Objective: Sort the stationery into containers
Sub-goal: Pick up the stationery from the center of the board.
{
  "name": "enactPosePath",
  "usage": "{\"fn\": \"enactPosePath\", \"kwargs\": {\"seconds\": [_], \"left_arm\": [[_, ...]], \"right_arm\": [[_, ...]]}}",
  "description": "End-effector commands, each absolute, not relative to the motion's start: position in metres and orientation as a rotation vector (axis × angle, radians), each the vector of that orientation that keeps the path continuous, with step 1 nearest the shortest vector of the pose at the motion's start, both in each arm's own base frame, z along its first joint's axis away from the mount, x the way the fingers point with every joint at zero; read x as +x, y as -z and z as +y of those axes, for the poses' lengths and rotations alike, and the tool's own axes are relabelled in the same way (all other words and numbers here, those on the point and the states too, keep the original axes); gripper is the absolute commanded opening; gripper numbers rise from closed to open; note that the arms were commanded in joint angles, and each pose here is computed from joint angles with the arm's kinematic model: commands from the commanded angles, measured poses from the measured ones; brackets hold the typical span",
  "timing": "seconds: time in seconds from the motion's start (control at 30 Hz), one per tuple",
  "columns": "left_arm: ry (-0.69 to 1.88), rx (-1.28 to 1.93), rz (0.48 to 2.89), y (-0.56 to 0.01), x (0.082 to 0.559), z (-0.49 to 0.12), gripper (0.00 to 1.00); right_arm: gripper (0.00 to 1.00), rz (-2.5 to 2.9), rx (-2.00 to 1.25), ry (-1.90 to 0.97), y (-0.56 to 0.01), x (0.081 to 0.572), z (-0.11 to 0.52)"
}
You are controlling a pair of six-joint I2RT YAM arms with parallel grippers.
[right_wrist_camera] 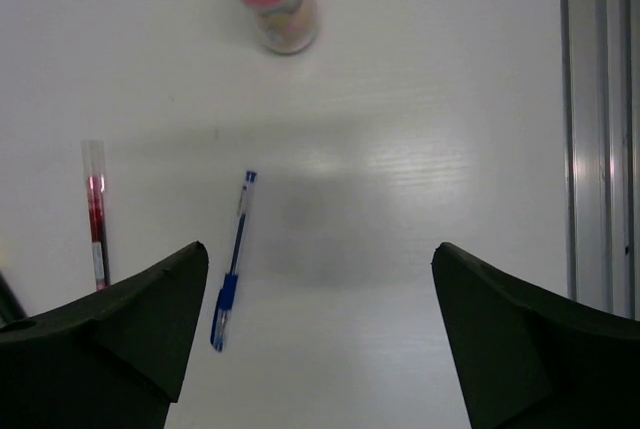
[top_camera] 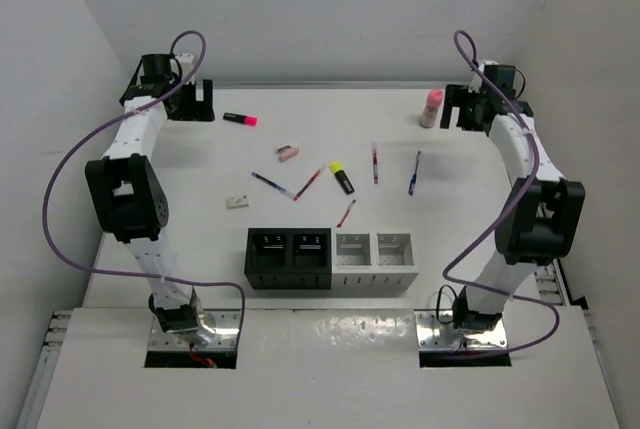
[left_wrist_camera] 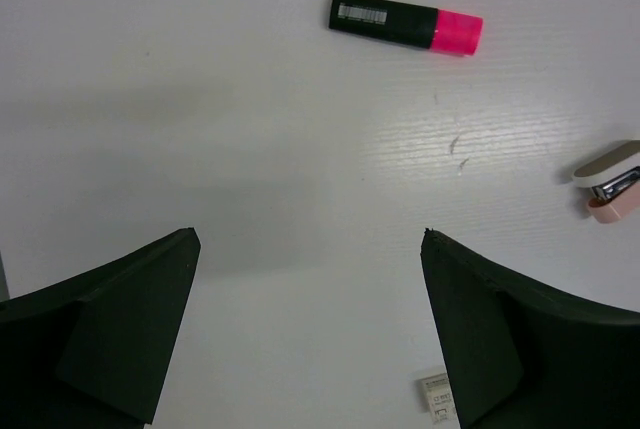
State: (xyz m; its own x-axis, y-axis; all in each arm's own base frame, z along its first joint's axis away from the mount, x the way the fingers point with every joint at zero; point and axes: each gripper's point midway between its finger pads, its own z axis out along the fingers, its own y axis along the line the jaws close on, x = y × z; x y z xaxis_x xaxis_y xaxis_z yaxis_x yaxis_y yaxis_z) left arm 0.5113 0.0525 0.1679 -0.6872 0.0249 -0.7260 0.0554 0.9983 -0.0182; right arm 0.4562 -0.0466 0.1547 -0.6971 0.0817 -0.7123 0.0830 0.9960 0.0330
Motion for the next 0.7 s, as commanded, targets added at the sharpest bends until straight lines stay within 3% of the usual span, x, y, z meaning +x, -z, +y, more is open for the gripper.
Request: {"fn": "enactPosePath", "kwargs": {"seconds": [0.0,0.07,0.3,0.67], "left_arm": [[0.134,0.085,2.253,-0.194,0.519,0.051,1.0],[0.203,0.104,2.232,-0.198,0.521,0.048,1.0],[0.181,0.08,2.204,-0.207,0.522,0.07,1.0],[0.157,0.031,2.205,-0.203,0.521,0.089,1.0]], "right_arm": [[0.94,2.209,0.087,0.01,-0.173,0.505,-0.039],[0.99,2.174,0.06,0.007,-0.178,0.522,-0.033],[0.99,2.099,0.01,0.02,-0.164,0.578,-0.015],[0.99,2.086,0.076,0.104,-0.135,0.606,-0.026]]}}
